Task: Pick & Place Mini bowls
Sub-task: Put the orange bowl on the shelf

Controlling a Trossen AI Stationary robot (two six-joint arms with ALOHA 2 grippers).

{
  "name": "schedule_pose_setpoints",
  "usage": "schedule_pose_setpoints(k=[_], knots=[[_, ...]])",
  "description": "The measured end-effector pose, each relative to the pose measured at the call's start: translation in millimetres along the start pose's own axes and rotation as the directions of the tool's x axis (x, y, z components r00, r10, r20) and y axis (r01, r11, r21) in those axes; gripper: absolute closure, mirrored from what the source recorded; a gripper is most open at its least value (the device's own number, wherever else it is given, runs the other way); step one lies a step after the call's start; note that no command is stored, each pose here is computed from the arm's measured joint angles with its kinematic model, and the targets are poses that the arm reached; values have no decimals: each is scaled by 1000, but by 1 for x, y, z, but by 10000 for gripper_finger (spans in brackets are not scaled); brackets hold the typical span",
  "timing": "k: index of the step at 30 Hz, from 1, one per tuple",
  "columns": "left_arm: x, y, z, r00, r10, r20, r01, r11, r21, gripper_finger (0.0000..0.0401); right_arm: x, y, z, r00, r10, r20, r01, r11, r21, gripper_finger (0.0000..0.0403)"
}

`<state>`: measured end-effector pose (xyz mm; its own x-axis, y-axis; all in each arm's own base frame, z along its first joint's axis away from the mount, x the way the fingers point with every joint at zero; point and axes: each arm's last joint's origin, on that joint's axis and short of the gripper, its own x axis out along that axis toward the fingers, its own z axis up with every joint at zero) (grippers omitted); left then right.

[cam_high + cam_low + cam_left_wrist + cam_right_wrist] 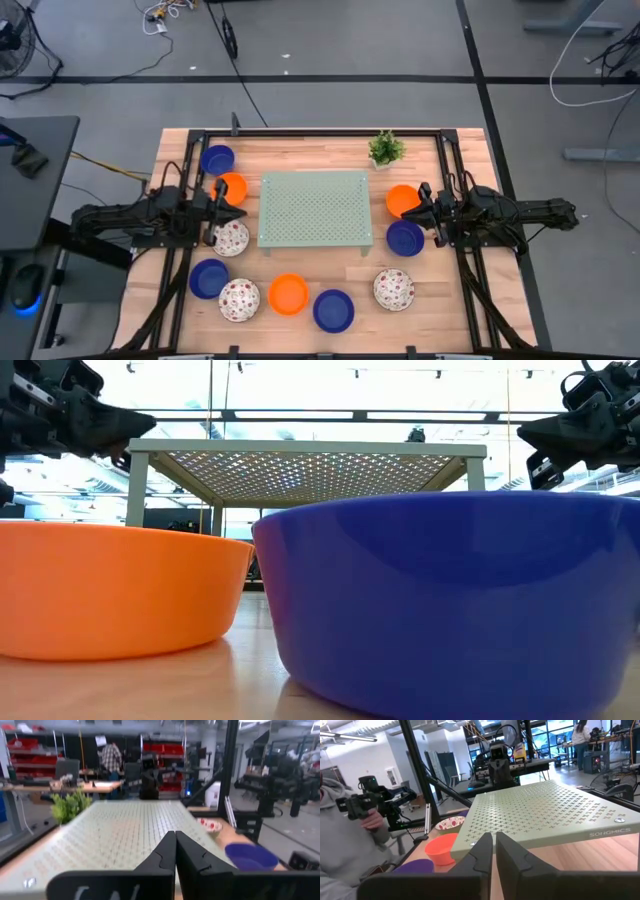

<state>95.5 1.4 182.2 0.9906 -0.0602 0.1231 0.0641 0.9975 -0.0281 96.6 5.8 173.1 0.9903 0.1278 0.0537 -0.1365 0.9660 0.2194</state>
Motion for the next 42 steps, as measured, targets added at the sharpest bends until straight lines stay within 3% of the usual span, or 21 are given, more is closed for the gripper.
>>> schedule_pose_setpoints(k=[3, 6, 8, 11, 13, 20, 27, 31, 36, 42], knots=[[0, 0, 5, 998, -3, 55, 4, 1000, -15, 396, 0, 0, 0, 1000, 0, 0, 0, 1000, 0, 376], [-1, -1, 12, 992, -25, 127, 39, 993, -109, 396, 0, 0, 0, 1000, 0, 0, 0, 1000, 0, 376], [-2, -4, 19, 973, -128, 194, 150, 983, -104, 396, 0, 0, 0, 1000, 0, 0, 0, 1000, 0, 376], [-4, -13, 28, 903, -337, 265, 357, 934, -30, 396, 0, 0, 0, 1000, 0, 0, 0, 1000, 0, 376], [-4, -19, 30, 871, -401, 284, 414, 910, 16, 396, 0, 0, 0, 1000, 0, 1, 0, 1000, 0, 376], [11, -45, 21, 912, -358, 200, 342, 933, 110, 396, 0, 0, 0, 1000, 0, 1, 0, 1000, 0, 376], [40, -84, 40, 970, -244, 19, 238, 958, 159, 396, 0, 0, 0, 1000, 0, 1, 0, 1000, 0, 376], [63, -114, 54, 967, -214, -141, 236, 956, 173, 396, 0, 0, 0, 1000, 0, 0, 0, 1000, 0, 376], [94, -150, 70, 917, -156, -368, 237, 954, 185, 395, 0, 0, 0, 1000, 0, 0, 0, 1000, 0, 376], [124, -185, 73, 790, -165, -590, 294, 947, 128, 370, 0, 0, 0, 1000, 0, 1, 0, 1000, 0, 376]])
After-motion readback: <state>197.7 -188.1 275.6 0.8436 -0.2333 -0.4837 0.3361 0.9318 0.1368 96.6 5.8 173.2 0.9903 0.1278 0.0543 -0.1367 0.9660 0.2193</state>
